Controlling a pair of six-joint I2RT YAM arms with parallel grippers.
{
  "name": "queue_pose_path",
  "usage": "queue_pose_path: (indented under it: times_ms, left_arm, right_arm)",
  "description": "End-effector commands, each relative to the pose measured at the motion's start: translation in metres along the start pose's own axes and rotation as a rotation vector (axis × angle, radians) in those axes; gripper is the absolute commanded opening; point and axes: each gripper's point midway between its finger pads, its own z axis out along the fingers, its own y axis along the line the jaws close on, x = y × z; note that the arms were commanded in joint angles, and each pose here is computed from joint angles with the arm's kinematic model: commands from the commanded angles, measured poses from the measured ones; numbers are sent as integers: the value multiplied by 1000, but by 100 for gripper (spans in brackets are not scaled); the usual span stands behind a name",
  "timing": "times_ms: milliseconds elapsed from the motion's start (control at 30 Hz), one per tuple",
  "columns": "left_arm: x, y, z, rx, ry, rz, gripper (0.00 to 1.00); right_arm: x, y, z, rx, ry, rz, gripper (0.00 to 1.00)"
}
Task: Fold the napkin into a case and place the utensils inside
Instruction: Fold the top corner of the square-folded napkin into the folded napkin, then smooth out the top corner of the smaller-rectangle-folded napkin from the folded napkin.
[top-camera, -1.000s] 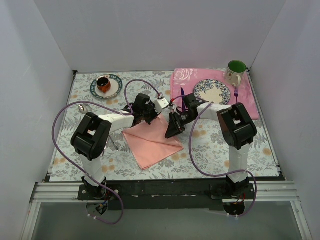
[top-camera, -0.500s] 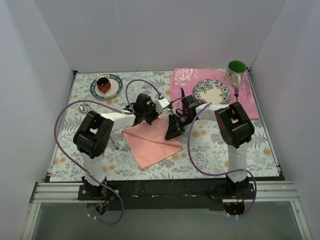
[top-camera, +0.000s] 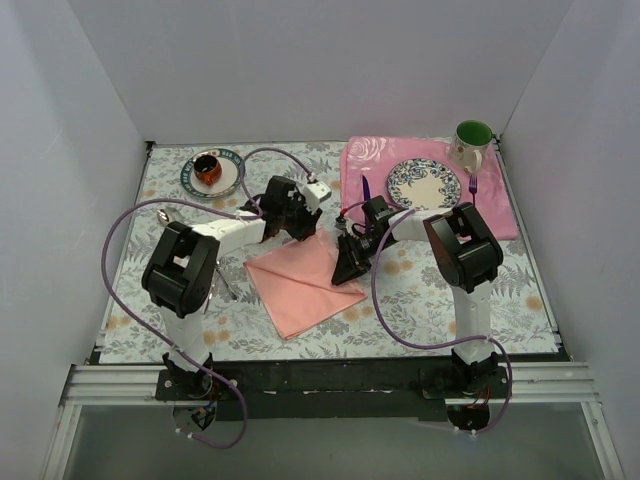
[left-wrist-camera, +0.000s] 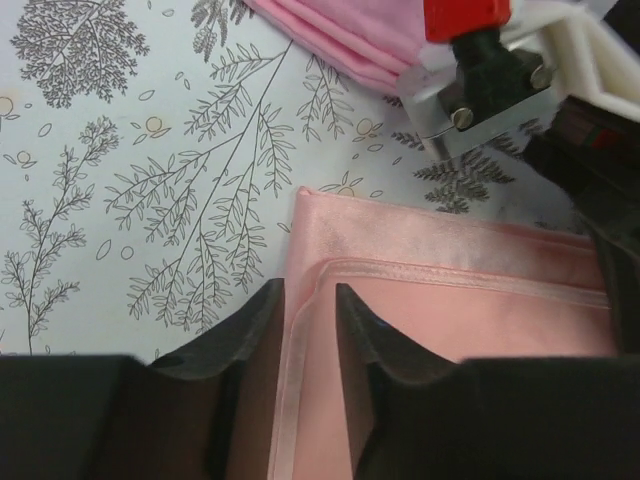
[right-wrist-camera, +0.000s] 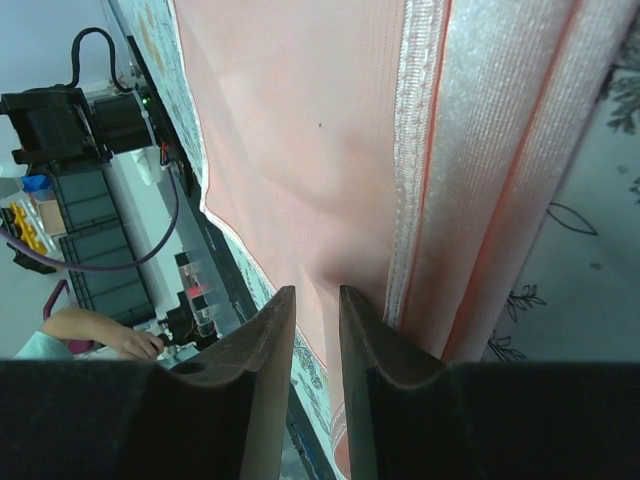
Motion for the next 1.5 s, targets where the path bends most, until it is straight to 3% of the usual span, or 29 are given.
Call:
queue_pose_path:
  times_ms: [0, 100, 200, 400, 633, 1167, 1467]
  left_arm:
    - [-52, 12, -74, 131, -151, -255, 33]
    - [-56, -17, -116, 354, -170, -388, 41]
    - [-43, -52, -143, 570, -111, -527, 45]
    - [-8, -101, -155, 832, 27, -876, 58]
    - [9, -98, -135, 791, 68, -976, 62]
    - [77, -60, -85, 554, 164, -1132, 61]
    - [97, -53, -94, 611, 137, -1205, 59]
  right_arm:
    - [4, -10, 3, 34, 7, 17, 33]
    - [6, -11, 3, 38, 9, 28, 33]
    - [7, -12, 3, 44, 11, 28, 33]
    - [8, -13, 2, 51, 7, 27, 33]
    - [9, -15, 3, 59, 8, 31, 32]
    - [9, -22, 5, 79, 14, 41, 32]
    - [13, -29, 5, 103, 17, 41, 32]
